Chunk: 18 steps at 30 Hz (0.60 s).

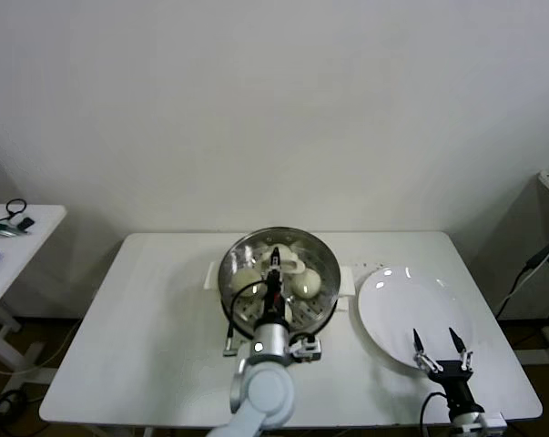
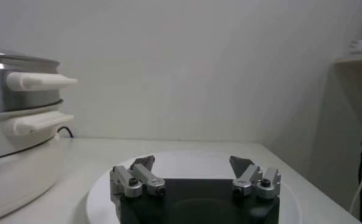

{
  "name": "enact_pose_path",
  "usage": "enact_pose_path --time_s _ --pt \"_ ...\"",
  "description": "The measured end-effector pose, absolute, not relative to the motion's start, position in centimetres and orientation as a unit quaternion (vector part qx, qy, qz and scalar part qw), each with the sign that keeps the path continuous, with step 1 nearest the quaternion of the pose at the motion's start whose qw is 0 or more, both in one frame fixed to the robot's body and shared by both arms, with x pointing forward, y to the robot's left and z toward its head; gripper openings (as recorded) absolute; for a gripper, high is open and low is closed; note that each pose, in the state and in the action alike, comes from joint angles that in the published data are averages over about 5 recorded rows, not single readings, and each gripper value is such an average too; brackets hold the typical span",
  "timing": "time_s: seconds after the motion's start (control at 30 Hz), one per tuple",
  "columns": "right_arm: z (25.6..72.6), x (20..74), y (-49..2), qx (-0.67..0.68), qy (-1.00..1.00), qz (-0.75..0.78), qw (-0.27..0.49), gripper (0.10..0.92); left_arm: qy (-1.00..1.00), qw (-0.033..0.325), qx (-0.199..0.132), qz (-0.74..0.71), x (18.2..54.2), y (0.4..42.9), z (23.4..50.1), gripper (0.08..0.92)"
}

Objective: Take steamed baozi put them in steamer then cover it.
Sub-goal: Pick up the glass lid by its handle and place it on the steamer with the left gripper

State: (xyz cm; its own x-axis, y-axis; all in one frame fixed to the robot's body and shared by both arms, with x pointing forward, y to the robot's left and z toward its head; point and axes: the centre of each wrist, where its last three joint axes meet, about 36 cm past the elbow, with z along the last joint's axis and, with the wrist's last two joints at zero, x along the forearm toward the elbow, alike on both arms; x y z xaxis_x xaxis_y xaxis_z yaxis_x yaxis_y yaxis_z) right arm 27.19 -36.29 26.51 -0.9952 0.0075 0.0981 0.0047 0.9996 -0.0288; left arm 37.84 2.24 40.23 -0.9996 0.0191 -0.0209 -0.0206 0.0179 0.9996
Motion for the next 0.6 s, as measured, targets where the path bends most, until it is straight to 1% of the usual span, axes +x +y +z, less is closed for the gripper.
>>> enact_pose_path --time_s 0.1,0.27,0.6 --pt "26.6 27.1 -36.2 -0.005 -0.999 0.011 0.051 0.823 0.718 0.017 0.0 0.695 37.6 2.2 40.4 0.197" --pt "26.9 26.8 -36.0 -0.005 -0.998 0.009 0.056 0.823 0.731 0.024 0.003 0.682 37.2 2.4 41.0 0.359" --pt "27.4 26.7 -36.1 -0.001 -0.998 0.01 0.065 0.823 0.763 0.032 0.02 0.645 35.6 3.3 42.4 0.645"
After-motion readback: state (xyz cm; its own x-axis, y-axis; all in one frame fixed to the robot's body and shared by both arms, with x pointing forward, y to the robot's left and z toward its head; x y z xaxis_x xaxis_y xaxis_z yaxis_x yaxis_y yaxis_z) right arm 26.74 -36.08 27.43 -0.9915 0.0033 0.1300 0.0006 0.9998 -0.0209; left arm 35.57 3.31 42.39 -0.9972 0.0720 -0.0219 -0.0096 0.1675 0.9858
